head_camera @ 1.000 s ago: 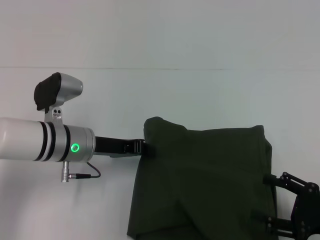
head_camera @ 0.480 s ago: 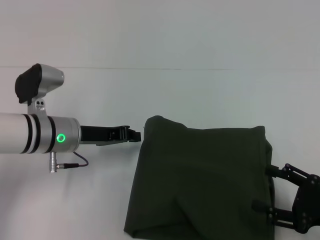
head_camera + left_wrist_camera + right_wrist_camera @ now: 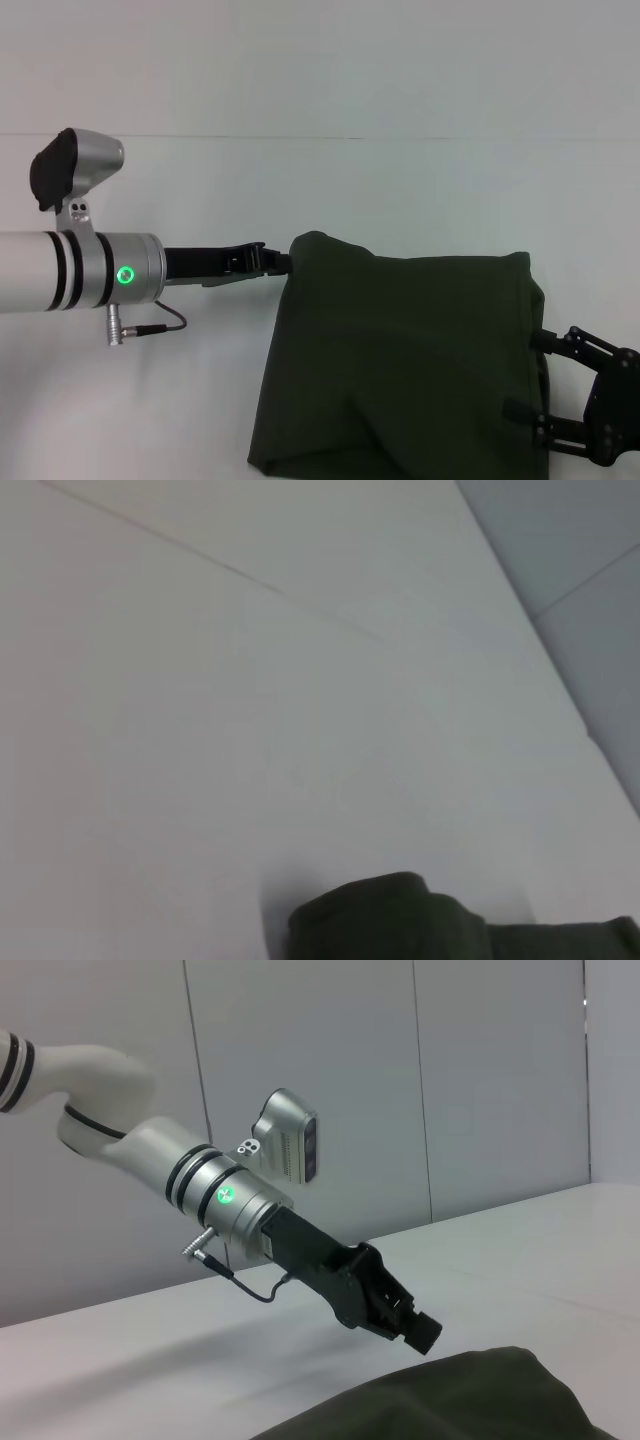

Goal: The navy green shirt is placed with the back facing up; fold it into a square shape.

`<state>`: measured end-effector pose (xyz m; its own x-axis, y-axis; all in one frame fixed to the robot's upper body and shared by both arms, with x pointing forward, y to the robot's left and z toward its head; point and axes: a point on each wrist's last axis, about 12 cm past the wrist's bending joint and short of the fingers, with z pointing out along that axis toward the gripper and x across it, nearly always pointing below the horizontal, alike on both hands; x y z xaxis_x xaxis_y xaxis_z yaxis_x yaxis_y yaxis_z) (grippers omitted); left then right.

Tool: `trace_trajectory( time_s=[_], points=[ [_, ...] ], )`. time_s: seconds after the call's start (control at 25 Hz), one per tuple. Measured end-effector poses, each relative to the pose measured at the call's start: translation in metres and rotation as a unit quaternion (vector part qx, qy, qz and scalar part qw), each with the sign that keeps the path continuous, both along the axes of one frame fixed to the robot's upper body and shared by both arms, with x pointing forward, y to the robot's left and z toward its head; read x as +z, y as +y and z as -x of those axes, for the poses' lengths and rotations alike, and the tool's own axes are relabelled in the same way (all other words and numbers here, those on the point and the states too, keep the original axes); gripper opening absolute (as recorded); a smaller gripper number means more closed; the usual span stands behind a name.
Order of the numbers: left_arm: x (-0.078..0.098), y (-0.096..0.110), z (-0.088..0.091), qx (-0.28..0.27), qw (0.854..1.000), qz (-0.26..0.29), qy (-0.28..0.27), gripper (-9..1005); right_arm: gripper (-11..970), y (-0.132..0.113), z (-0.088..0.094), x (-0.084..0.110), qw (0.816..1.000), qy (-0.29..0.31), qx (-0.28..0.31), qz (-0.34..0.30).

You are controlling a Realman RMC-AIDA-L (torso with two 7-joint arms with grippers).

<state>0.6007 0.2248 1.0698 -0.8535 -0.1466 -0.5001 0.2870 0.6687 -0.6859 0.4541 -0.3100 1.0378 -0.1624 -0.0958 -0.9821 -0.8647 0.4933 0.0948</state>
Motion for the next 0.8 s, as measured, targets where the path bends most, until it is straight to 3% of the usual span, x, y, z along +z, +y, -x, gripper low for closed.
trace_trajectory(
  time_s=[0.4,0.8],
  points=[
    [-0.0019,-0.0029,0.0017,-0.007,1.000,-0.001,-0.014,193,928,0.0009,0.0014,0.0005,1.000,0.000,0.006,-0.003],
    [-0.0075,0.0010,0.0016,0.011,1.000,-0.017,-0.018,620,927,0.0021,0.0016,0.0003,1.000,0.001,0.008,-0.004]
  ],
)
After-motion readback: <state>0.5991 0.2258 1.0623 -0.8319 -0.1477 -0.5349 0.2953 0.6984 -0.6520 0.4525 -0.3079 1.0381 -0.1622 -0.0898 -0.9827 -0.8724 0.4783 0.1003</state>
